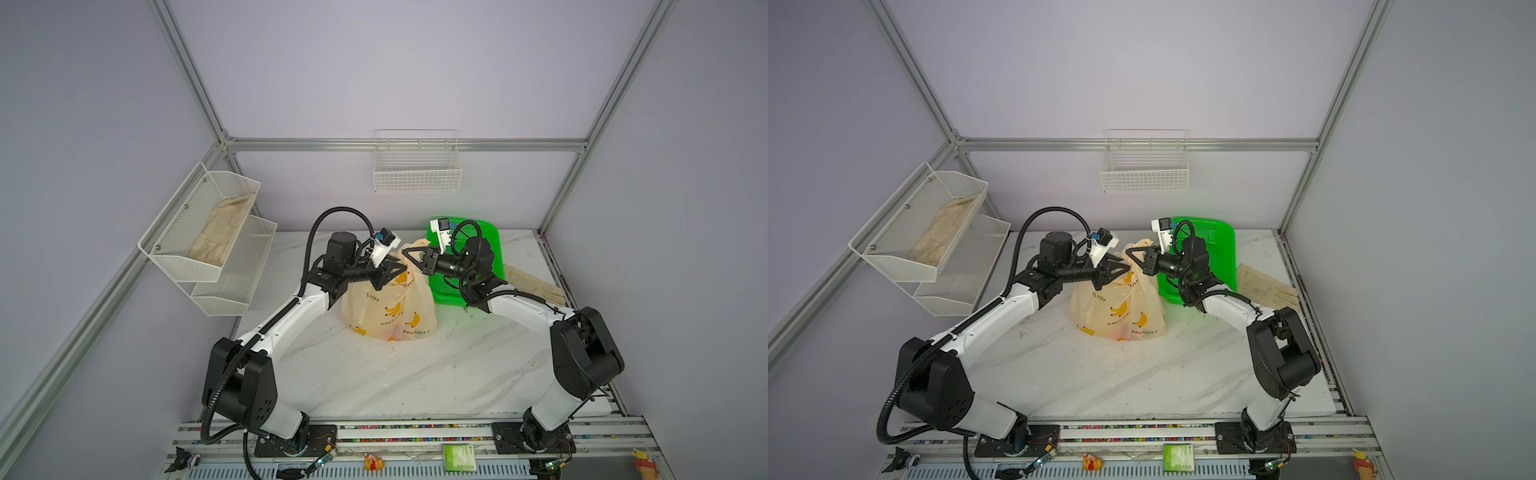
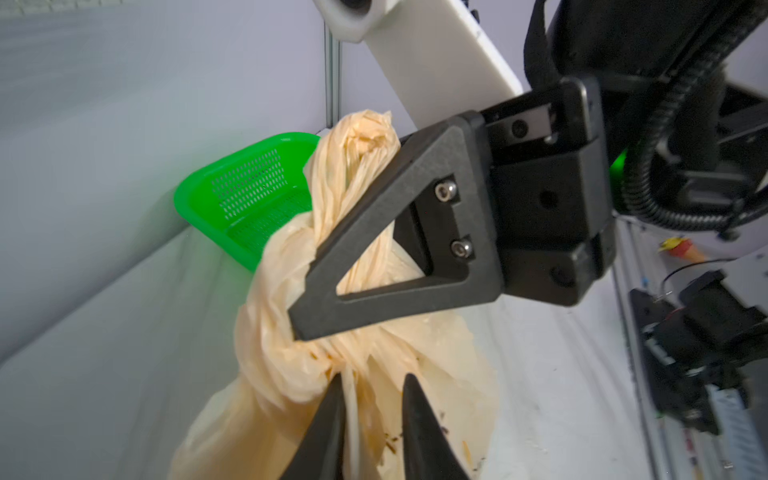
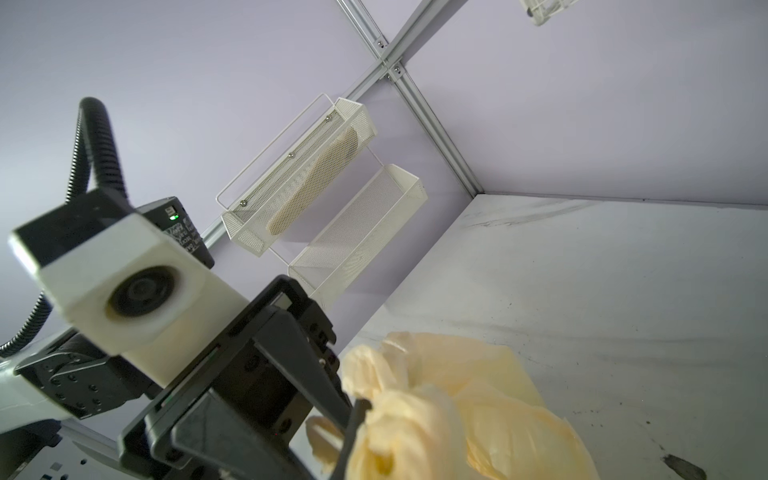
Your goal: Place the fake fruits into the plastic bag and tie a complex knot
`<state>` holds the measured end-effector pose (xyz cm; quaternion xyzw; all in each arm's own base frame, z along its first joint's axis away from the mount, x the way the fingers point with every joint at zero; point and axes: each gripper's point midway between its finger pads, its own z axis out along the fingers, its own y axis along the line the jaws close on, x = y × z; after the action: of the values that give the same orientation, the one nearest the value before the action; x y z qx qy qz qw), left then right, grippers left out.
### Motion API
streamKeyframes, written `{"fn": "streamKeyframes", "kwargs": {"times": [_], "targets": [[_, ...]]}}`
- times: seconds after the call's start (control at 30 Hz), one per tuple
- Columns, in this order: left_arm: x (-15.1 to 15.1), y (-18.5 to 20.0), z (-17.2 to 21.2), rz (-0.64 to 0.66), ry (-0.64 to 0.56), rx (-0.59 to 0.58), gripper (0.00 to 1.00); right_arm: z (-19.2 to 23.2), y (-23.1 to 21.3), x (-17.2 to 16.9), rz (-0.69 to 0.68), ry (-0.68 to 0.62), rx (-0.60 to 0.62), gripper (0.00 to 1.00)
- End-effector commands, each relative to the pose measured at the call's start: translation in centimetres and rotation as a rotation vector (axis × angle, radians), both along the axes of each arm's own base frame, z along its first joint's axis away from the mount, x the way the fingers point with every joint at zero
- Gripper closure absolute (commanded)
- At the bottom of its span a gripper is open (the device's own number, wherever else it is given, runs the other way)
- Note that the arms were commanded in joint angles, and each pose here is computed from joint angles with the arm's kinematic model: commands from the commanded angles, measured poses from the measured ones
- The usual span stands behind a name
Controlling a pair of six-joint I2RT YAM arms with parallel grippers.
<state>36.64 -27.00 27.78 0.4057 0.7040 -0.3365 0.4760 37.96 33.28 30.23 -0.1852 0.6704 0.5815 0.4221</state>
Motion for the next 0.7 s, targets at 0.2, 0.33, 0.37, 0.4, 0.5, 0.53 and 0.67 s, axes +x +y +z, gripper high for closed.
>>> {"fn": "streamKeyframes", "kwargs": {"times": [0.2,0.33,0.37,0.4,0.5,0.53,0.67], "targets": [[-5.6,0.9,2.4,-0.147,-0.033,0.079,0.37,1.7,0.2,-1.4,0.146,-0.28,-0.057,1.0],[-6.6,2.8,4.7,-0.069,-0.058,0.133,0.31,1.1,0.4,-2.6,0.22,-0.415,-0.144,1.0],[-6.8,3.3,5.5,-0.057,-0.075,0.137,0.29,0.9,0.4,-2.7,0.233,-0.437,-0.164,1.0],[-6.9,3.7,6.2,-0.046,-0.088,0.135,0.27,0.8,0.5,-2.6,0.234,-0.447,-0.177,1.0],[-6.3,4.9,7.9,-0.007,-0.143,0.142,0.24,0.7,0.6,-3.1,0.272,-0.479,-0.197,1.0],[-5.9,5.1,8.1,0.004,-0.157,0.15,0.23,0.9,0.6,-3.2,0.281,-0.491,-0.191,1.0],[-4.2,5.2,9.0,-0.019,-0.219,0.177,0.22,1.6,0.6,-4.1,0.321,-0.523,-0.167,1.0]]}}
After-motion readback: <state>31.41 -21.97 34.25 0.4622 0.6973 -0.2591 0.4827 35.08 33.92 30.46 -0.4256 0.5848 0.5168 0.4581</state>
